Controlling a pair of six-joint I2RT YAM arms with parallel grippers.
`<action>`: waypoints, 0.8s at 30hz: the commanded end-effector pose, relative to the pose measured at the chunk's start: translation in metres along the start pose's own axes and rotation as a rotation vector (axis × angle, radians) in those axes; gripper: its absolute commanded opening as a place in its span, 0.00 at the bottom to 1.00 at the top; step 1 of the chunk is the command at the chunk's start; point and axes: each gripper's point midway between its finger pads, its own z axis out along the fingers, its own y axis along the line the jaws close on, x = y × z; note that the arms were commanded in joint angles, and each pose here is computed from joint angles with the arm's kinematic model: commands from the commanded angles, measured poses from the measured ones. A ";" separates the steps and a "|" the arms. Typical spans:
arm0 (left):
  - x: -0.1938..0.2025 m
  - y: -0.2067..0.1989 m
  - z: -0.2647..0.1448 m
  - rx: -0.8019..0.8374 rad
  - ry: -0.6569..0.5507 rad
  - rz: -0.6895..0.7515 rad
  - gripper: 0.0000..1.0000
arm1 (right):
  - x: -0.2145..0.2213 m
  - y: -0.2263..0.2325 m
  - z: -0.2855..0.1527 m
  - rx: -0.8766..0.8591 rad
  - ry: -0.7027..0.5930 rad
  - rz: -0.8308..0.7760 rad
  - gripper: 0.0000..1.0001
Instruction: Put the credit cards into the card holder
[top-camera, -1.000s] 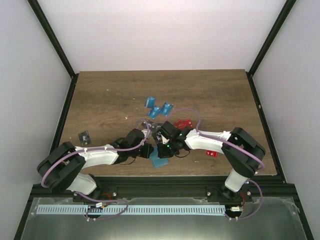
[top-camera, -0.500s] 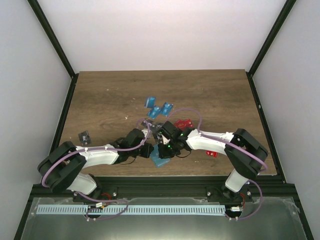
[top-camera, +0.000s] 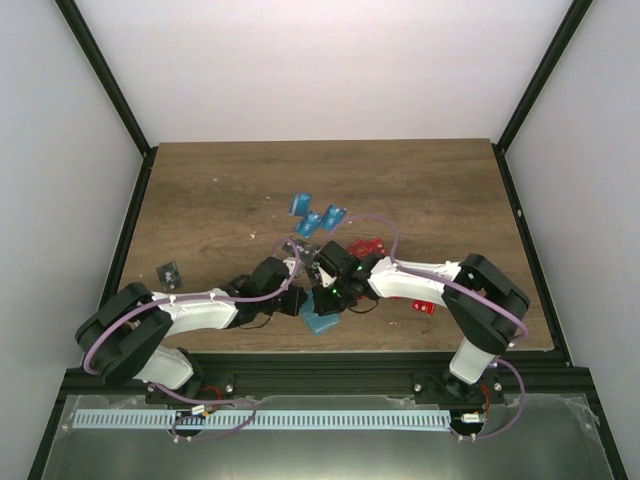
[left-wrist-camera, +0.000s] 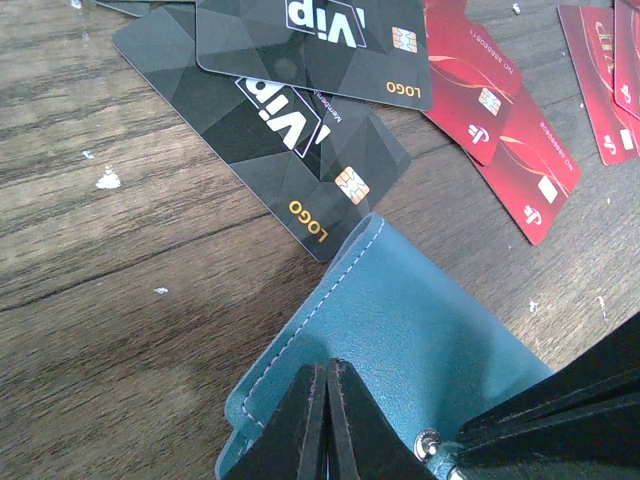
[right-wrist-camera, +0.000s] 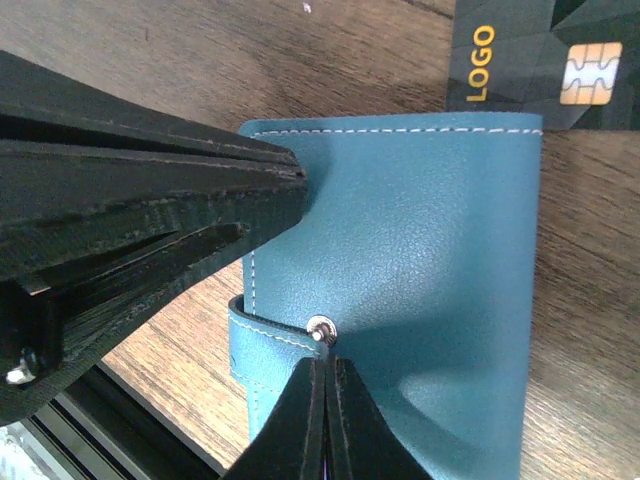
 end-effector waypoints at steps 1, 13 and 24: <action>0.030 0.029 0.003 -0.101 0.097 -0.006 0.04 | -0.019 0.006 -0.003 0.018 -0.066 -0.061 0.01; 0.031 0.030 0.004 -0.104 0.103 -0.006 0.04 | -0.030 0.011 -0.008 0.011 -0.121 -0.091 0.01; 0.031 0.030 0.005 -0.105 0.105 -0.007 0.04 | -0.033 0.020 -0.014 -0.024 -0.141 -0.126 0.01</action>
